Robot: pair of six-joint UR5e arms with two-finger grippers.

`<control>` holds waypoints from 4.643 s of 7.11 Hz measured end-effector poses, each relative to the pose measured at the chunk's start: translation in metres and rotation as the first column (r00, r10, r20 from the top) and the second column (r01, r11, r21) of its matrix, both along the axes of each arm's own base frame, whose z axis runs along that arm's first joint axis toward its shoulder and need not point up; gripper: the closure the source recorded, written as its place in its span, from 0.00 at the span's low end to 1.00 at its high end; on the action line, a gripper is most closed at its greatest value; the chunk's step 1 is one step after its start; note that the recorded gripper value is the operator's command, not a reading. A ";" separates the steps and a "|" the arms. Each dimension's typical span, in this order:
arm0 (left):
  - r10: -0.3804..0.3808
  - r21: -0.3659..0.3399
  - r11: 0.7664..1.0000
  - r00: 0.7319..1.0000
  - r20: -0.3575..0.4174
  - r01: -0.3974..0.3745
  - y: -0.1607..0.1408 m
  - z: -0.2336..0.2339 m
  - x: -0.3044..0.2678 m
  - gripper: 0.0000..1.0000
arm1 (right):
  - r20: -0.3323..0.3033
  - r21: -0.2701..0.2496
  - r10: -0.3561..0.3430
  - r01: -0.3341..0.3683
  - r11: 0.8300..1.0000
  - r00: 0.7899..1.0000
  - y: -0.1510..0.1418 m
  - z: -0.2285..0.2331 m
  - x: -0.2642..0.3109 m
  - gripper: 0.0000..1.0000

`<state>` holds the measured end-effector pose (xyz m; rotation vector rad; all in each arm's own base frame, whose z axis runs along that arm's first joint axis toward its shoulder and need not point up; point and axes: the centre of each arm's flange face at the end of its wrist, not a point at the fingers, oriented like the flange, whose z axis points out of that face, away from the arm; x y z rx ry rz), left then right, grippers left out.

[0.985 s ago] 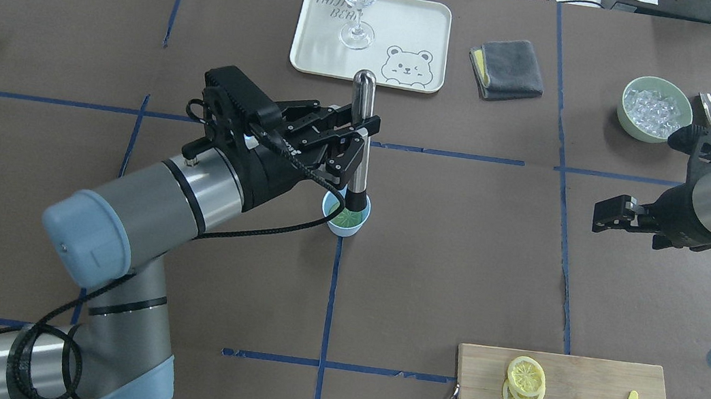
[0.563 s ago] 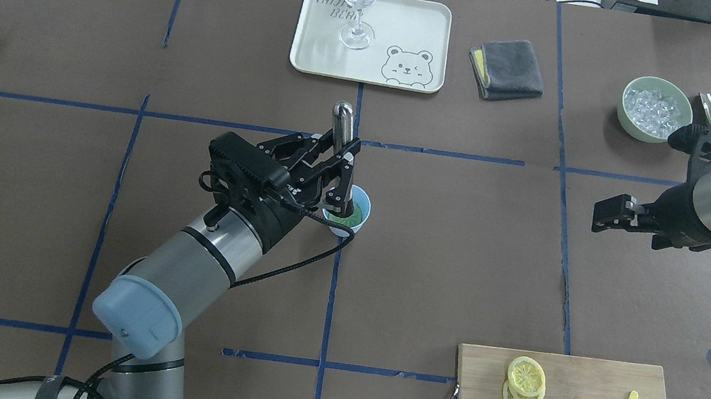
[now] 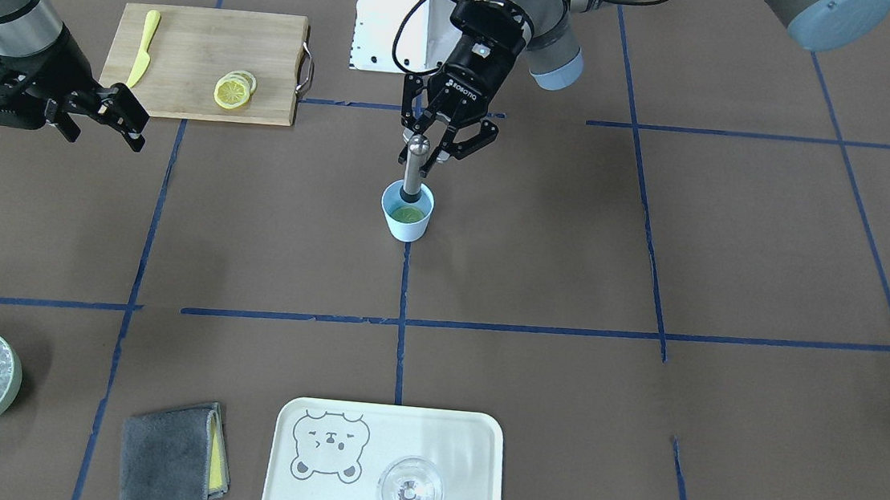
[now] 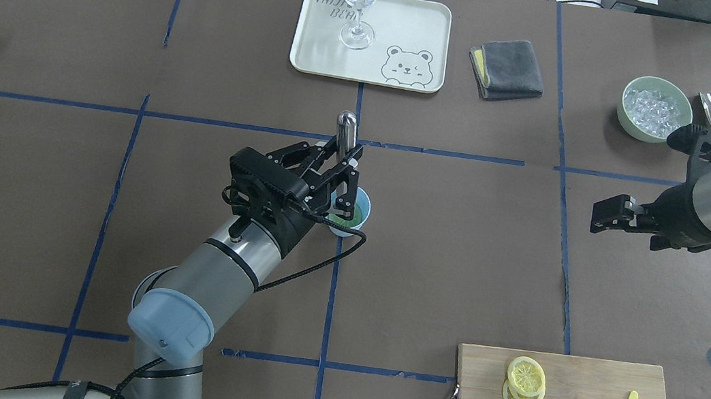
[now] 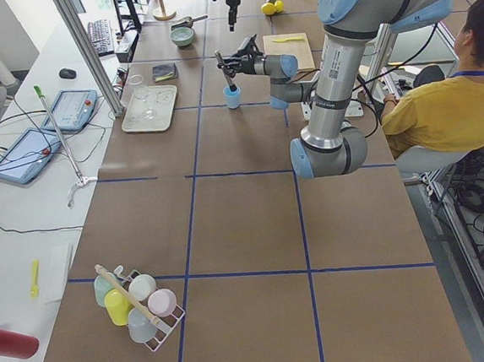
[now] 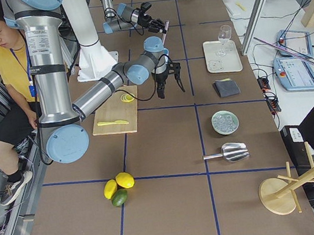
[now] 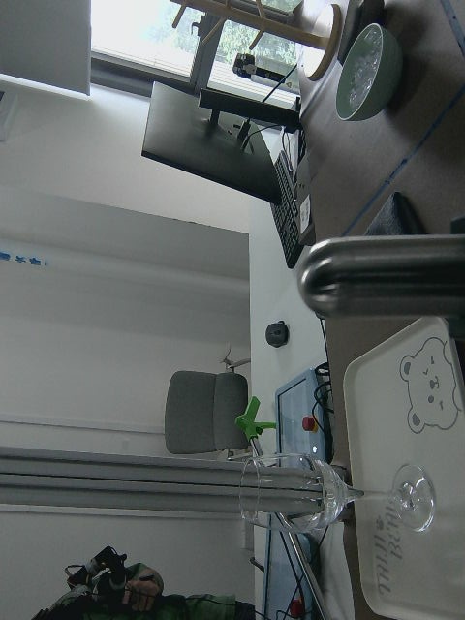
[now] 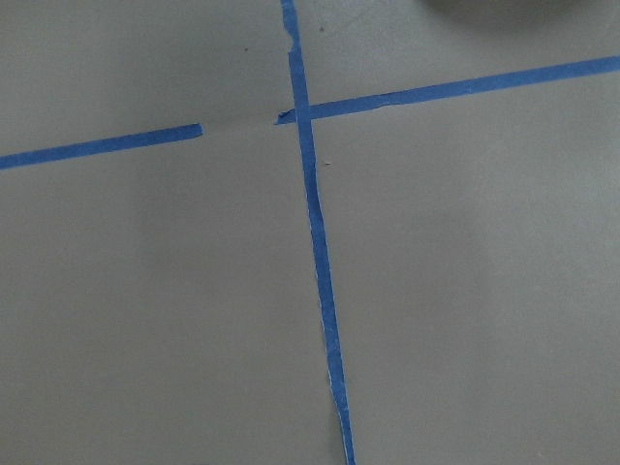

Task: Squeeze lemon into cup
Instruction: 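Press the muddler down into the cup onto the lemon with the left gripper, then lift the muddler out of the cup and move it back with the left gripper, then lower the muddler onto the table with the left gripper and release it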

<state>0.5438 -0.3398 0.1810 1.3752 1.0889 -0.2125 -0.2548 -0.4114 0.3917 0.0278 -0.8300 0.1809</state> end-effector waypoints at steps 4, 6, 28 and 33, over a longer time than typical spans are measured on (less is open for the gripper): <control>0.013 -0.015 1.000 0.998 0.062 -0.012 0.001 0.020 0.030 1.00 | 0.001 -0.001 0.000 0.000 1.000 1.000 -0.001 0.000 -0.002 0.00; 0.024 -0.018 1.000 0.997 0.076 -0.022 0.006 0.025 0.038 1.00 | 0.001 -0.003 0.000 0.000 1.000 1.000 -0.002 0.000 -0.003 0.00; 0.603 -0.861 0.508 0.727 0.328 -0.033 -0.191 0.250 -0.263 1.00 | -0.035 -0.045 -0.017 0.016 0.999 0.999 -0.018 0.035 0.000 0.00; 0.729 -0.949 0.304 0.662 0.176 -0.083 -0.195 0.319 -0.237 1.00 | -0.013 -0.069 -0.033 0.032 0.997 0.999 -0.019 0.039 0.001 0.00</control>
